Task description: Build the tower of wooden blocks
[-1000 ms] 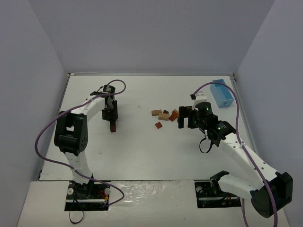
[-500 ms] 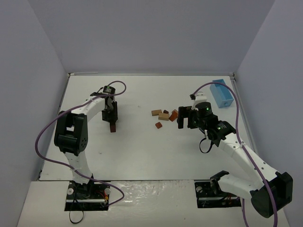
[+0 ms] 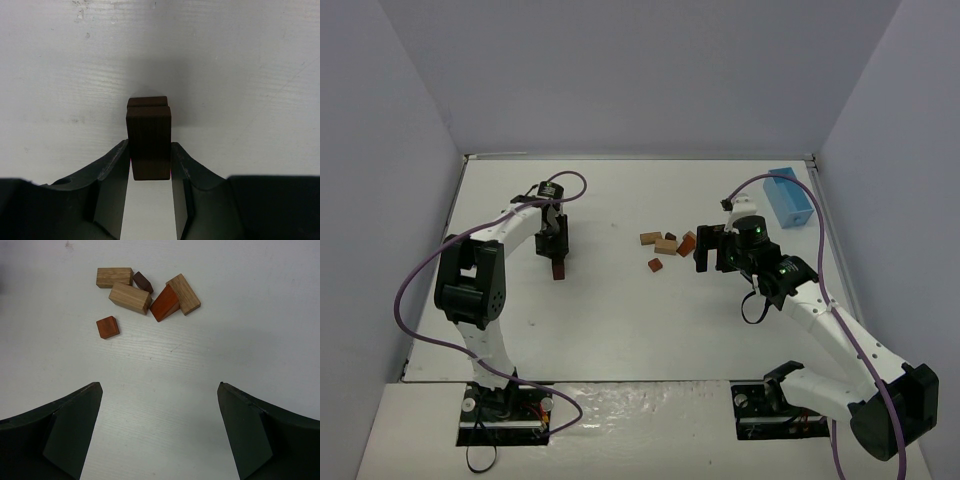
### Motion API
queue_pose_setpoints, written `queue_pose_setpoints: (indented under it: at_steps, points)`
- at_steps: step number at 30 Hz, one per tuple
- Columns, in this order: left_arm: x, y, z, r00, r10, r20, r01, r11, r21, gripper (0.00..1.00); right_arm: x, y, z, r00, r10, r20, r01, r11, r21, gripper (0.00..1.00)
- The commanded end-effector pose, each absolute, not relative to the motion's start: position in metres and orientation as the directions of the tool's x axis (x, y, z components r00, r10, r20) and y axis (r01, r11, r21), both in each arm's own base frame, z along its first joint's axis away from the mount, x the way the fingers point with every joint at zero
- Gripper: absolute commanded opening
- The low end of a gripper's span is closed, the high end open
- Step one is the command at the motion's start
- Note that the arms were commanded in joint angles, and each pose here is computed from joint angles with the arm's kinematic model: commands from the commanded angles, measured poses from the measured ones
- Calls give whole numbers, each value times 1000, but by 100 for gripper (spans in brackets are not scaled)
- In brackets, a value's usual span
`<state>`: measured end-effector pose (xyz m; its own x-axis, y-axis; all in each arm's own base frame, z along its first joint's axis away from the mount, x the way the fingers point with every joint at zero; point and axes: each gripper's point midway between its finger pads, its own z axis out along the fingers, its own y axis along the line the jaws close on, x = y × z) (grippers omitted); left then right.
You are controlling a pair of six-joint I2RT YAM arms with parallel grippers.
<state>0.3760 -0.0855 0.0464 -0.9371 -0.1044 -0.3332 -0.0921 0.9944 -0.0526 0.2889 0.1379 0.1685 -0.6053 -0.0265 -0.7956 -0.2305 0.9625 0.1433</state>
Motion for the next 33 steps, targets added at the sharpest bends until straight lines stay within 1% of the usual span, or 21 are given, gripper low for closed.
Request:
queue_pose_setpoints:
  at_steps: [1, 5, 7, 10, 15, 19, 20, 25, 26, 27, 28, 31, 33]
  points:
    - [385, -86, 73, -904, -126, -409, -99, 991, -88, 30, 295, 139, 186, -553, -14, -833, -247, 958, 147, 97]
    - [386, -86, 76, -900, -131, -415, -102, 991, -91, 45, 295, 139, 186, -554, -16, -832, -249, 957, 147, 97]
    - [386, -87, 77, -899, -133, -417, -102, 990, -97, 50, 296, 140, 187, -552, -15, -834, -250, 957, 148, 97]
    - [387, -87, 81, -896, -138, -422, -104, 989, -103, 55, 296, 140, 188, -550, -14, -835, -250, 957, 149, 98]
    - [390, -87, 108, -870, -149, -471, -108, 988, -112, 57, 300, 142, 191, -550, -14, -835, -250, 957, 149, 97]
    - [393, -86, 150, -821, -173, -544, -113, 983, -143, 57, 304, 150, 190, -567, -18, -824, -269, 949, 164, 97]
    - [391, -85, 168, -796, -181, -577, -112, 982, -154, 57, 310, 154, 194, -568, -15, -823, -271, 948, 169, 97]
    - [371, -80, 217, -720, -207, -662, -106, 976, -190, 57, 327, 171, 175, -624, -66, -779, -310, 936, 169, 92]
    - [364, -78, 222, -709, -208, -674, -102, 976, -194, 58, 333, 177, 163, -652, -88, -753, -319, 933, 167, 91]
    - [358, -77, 225, -703, -208, -680, -99, 976, -196, 58, 336, 180, 169, -642, -87, -762, -328, 929, 171, 90]
    - [354, -75, 226, -698, -207, -686, -99, 976, -194, 58, 343, 186, 164, -655, -95, -749, -332, 927, 173, 90]
    - [331, -67, 221, -695, -201, -690, -107, 978, -178, 59, 358, 197, 151, -687, -93, -721, -314, 933, 178, 86]
    - [320, -66, 217, -702, -197, -684, -99, 979, -180, 59, 368, 206, 135, -711, -98, -696, -293, 942, 166, 86]
